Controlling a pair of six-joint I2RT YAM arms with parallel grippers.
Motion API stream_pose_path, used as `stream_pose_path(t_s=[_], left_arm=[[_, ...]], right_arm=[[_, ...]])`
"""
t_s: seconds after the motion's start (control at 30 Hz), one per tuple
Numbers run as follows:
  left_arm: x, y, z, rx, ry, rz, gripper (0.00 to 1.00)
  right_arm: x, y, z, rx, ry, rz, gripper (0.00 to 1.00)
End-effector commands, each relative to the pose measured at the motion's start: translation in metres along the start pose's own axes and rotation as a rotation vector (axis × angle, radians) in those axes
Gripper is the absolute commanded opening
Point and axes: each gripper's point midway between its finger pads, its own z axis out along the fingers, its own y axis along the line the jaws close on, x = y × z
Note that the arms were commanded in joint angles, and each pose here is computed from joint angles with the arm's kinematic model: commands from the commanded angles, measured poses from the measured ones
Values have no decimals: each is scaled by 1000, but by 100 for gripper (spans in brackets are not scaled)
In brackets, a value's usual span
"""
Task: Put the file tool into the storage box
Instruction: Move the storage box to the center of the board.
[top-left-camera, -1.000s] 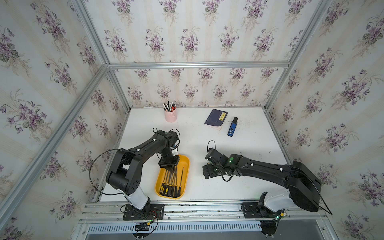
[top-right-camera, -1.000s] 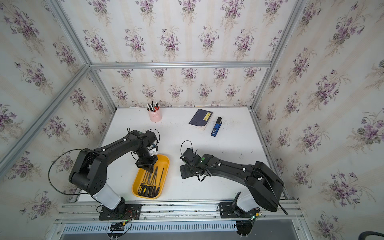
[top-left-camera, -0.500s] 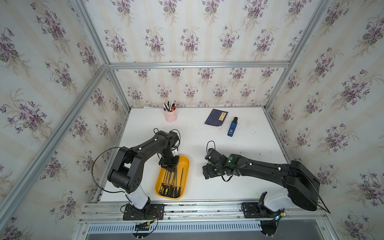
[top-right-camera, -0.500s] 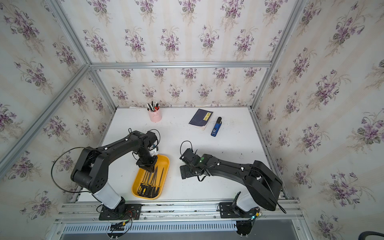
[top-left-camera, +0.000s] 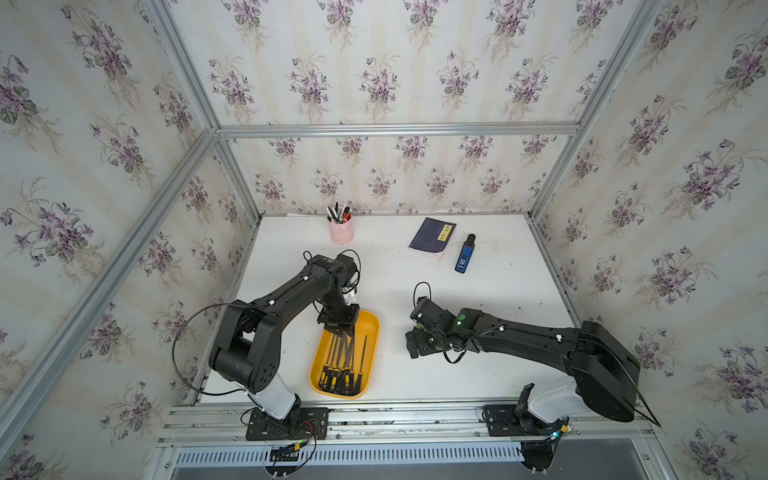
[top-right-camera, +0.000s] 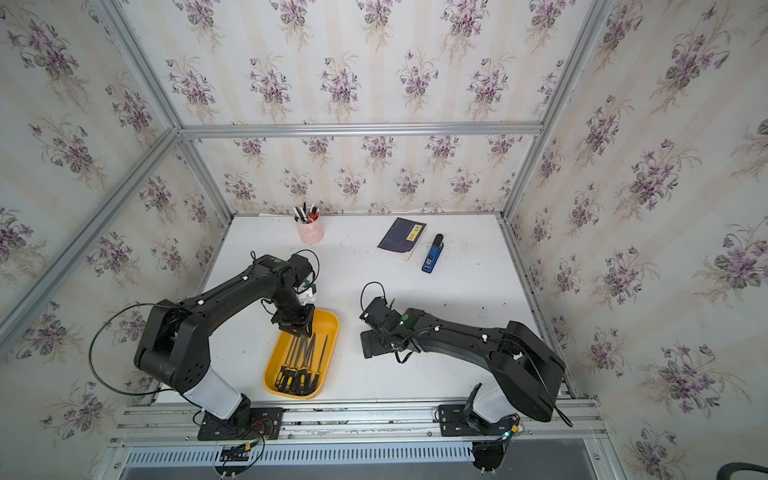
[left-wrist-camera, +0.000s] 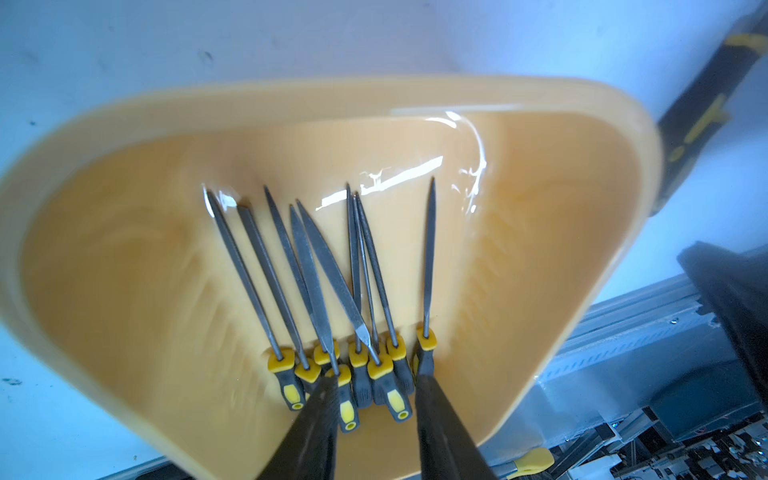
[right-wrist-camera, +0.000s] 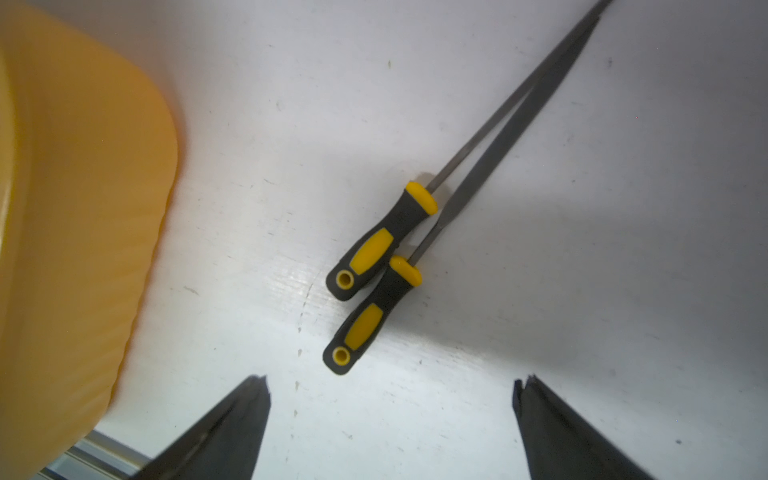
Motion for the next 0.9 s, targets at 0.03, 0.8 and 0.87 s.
stream_pose_path(t_s=[0.03,0.8,0.87], left_arm=[[-1,-7,-24,11,-38,-4,45],[-35,70,-81,134,-293,-369,53],[-36,70,-80,136,-294,-370,53]], right_arm=[[-8,3,-1,-2,-21,26,97],[-73,125,35,-341,7,107,73],[-74,123,41,-312,17,103,66]])
